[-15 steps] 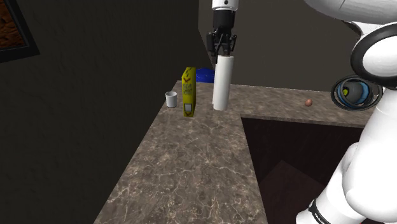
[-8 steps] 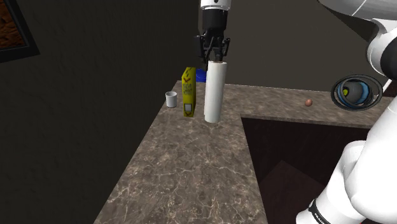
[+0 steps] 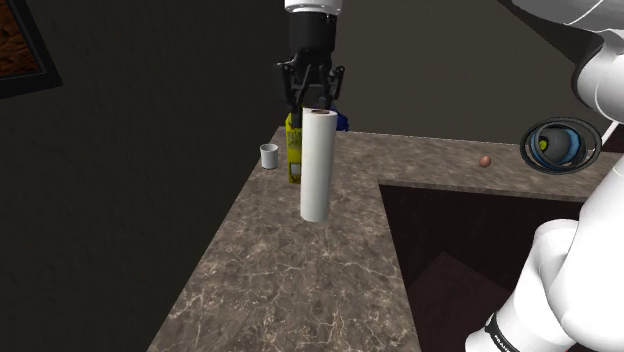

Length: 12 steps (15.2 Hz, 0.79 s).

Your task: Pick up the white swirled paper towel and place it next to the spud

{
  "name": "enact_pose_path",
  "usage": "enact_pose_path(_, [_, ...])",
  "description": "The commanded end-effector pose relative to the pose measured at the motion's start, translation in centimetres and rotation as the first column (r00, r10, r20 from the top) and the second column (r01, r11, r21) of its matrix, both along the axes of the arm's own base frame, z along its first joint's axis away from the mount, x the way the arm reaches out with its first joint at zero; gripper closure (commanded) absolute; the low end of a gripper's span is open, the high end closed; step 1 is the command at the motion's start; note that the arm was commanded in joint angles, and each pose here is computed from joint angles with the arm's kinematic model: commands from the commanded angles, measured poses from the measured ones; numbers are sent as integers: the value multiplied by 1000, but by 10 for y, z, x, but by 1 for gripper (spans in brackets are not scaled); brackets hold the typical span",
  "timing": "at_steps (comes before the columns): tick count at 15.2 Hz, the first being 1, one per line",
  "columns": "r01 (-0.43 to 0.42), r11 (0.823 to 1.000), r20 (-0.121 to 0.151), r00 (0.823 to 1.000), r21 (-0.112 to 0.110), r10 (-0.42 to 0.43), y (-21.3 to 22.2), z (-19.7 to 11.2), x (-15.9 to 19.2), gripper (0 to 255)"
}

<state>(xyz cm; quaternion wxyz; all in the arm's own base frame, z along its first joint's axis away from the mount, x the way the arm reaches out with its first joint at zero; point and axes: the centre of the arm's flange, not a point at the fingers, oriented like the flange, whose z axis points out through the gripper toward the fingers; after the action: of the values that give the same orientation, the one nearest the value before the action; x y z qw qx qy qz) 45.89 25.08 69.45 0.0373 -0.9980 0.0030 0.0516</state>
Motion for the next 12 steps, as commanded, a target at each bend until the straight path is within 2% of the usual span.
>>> enact_pose_path(1, [2, 1000, 0, 1000, 0, -2, 22, 3, -13, 255])
enact_pose_path(12, [2, 1000, 0, 1000, 0, -2, 155, 4, -70, 255])
